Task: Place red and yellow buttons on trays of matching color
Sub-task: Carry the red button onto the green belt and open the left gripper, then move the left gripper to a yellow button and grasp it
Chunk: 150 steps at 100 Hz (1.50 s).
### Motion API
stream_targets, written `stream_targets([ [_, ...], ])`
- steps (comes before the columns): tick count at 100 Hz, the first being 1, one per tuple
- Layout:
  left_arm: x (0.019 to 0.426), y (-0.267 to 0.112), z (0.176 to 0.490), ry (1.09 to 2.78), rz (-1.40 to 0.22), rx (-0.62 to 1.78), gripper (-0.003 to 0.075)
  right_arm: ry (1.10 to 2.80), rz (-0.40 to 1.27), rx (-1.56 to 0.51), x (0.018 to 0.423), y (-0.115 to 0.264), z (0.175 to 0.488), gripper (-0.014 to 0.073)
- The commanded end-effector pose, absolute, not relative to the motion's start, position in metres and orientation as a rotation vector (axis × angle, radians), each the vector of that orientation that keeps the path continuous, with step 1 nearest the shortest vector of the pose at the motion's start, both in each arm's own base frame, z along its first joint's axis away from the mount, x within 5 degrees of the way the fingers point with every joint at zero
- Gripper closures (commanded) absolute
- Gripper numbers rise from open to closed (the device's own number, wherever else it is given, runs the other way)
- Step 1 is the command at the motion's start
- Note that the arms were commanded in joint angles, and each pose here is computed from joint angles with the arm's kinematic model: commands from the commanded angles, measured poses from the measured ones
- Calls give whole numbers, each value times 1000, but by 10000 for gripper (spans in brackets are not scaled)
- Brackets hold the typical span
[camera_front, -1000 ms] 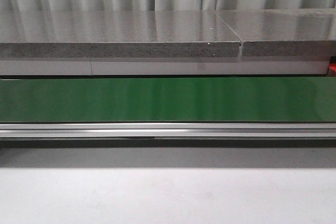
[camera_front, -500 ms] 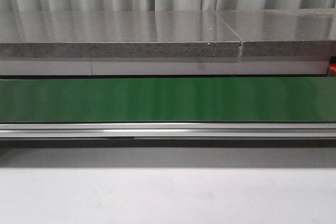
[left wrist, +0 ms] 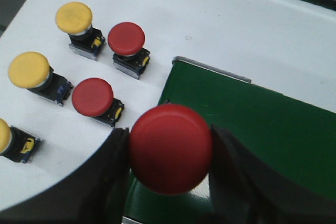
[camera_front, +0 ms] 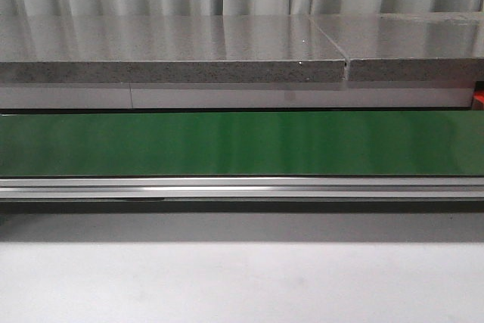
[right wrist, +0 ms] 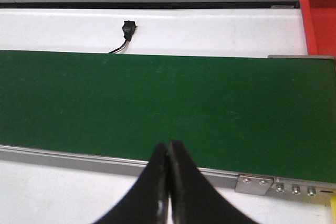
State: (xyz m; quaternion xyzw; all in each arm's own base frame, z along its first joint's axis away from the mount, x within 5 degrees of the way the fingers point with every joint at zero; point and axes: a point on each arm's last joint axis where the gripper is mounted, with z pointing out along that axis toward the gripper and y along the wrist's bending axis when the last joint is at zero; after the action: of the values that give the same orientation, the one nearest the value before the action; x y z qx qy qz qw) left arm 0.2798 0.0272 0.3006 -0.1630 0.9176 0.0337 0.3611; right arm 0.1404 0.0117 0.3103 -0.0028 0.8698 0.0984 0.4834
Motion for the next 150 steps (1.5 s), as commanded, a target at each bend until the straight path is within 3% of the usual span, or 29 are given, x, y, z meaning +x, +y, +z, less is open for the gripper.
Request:
stream_targets([
  [1, 285, 23, 317, 2280, 38, -402, 739, 2037, 226, -2, 142, 11, 323, 662],
  [50, 303, 17, 283, 2418, -27, -395, 736, 2037, 226, -2, 142, 11, 323, 662],
  [59, 305, 16, 278, 2447, -39, -405, 692, 2037, 226, -2, 142, 11, 323, 662],
  [72, 305, 16, 276, 2460, -29, -380, 493, 2037, 226, -2, 142, 11, 323, 662],
  [86, 306, 16, 277, 2458, -25, -368, 151, 2037, 226, -2, 142, 11, 323, 662],
  [95, 307, 17, 282, 2456, -23, -367, 52, 2037, 226, -2, 142, 11, 323, 662],
  [133, 310, 20, 335, 2323, -18, -331, 48, 2037, 226, -2, 142, 11, 323, 662],
  [150, 300, 44, 344, 2281, 16, -428, 48, 2037, 226, -2, 142, 11, 323, 662],
])
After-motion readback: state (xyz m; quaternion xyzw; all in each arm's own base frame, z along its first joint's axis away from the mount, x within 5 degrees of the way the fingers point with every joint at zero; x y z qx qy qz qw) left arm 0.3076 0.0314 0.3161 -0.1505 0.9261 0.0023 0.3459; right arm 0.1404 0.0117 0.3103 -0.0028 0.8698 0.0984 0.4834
